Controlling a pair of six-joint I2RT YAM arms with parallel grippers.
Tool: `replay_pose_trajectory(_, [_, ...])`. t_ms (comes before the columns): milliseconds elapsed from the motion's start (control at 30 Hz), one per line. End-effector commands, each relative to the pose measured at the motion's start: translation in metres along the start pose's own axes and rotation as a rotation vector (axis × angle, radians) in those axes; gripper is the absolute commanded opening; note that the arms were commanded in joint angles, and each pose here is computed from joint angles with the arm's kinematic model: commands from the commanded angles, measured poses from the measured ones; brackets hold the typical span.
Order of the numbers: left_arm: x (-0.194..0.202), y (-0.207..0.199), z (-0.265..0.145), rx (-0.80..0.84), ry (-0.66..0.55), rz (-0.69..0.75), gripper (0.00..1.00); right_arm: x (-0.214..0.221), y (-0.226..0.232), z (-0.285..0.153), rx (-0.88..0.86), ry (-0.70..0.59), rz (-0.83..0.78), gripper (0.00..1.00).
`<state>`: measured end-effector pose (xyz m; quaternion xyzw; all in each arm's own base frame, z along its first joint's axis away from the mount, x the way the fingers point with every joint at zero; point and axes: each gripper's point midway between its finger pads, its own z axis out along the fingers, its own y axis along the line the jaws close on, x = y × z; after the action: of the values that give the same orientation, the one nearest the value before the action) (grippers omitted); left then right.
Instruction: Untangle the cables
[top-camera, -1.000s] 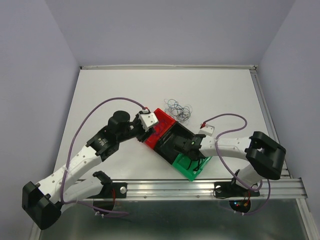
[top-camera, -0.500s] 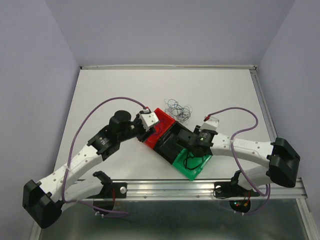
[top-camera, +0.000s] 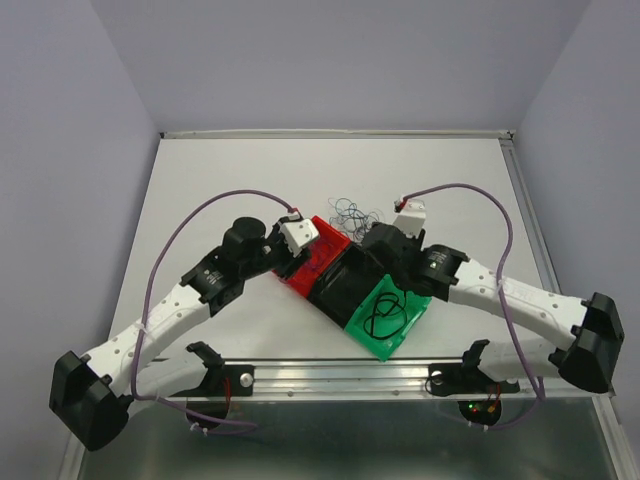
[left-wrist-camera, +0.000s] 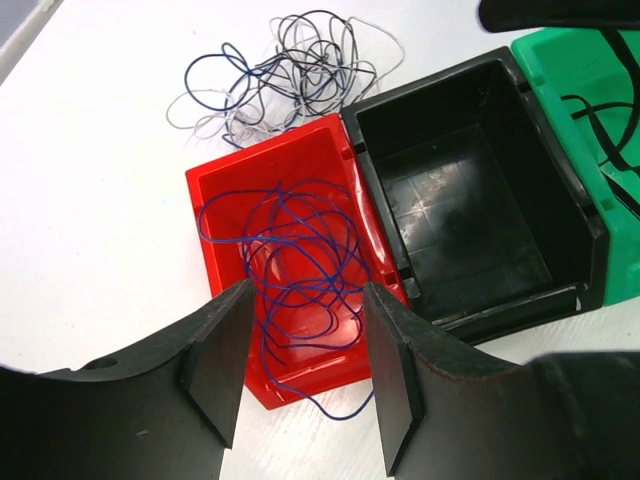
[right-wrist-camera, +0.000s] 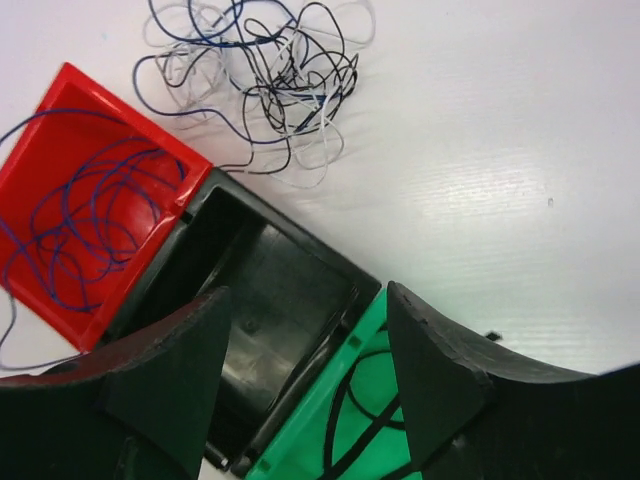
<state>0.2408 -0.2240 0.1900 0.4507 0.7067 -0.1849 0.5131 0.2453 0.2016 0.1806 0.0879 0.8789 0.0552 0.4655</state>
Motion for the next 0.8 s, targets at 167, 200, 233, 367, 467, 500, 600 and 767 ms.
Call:
replay_pose_trajectory(167, [-0.018, 0.039, -0.011, -0.127, -0.101, -0.024, 0.59, -0.063, 0.022, 0.096, -0.106, 0.023, -0.058, 0.63])
replay_pose_trajectory(200, [-0.015, 0.044, -0.012, -0.142, -0.103, -0.031, 0.59, -0.068, 0.023, 0.103, -0.112, 0.019, -0.049, 0.63])
replay_pose_trajectory(233, [-0.015, 0.047, -0.012, -0.158, -0.105, -0.04, 0.59, -0.069, 0.02, 0.111, -0.112, 0.024, -0.055, 0.62])
replay_pose_trajectory(367, [-0.011, 0.051, -0.014, -0.171, -0.113, -0.056, 0.59, -0.07, 0.025, 0.146, -0.12, 0.054, -0.049, 0.58])
replay_pose_trajectory(467, [-0.013, 0.053, -0.017, -0.182, -0.122, -0.057, 0.59, -0.05, 0.024, 0.173, -0.113, 0.128, -0.049, 0.57])
replay_pose_trajectory(500, [-0.013, 0.053, -0.017, -0.184, -0.123, -0.059, 0.59, -0.047, 0.026, 0.176, -0.128, 0.141, -0.048, 0.57])
replay_pose_trajectory(600, [-0.013, 0.054, -0.019, -0.191, -0.127, -0.06, 0.59, -0.039, 0.028, 0.185, -0.131, 0.158, -0.054, 0.57])
replay_pose_trajectory(767, [-0.011, 0.054, -0.017, -0.186, -0.12, -0.06, 0.59, -0.04, 0.027, 0.195, -0.124, 0.158, -0.074, 0.28])
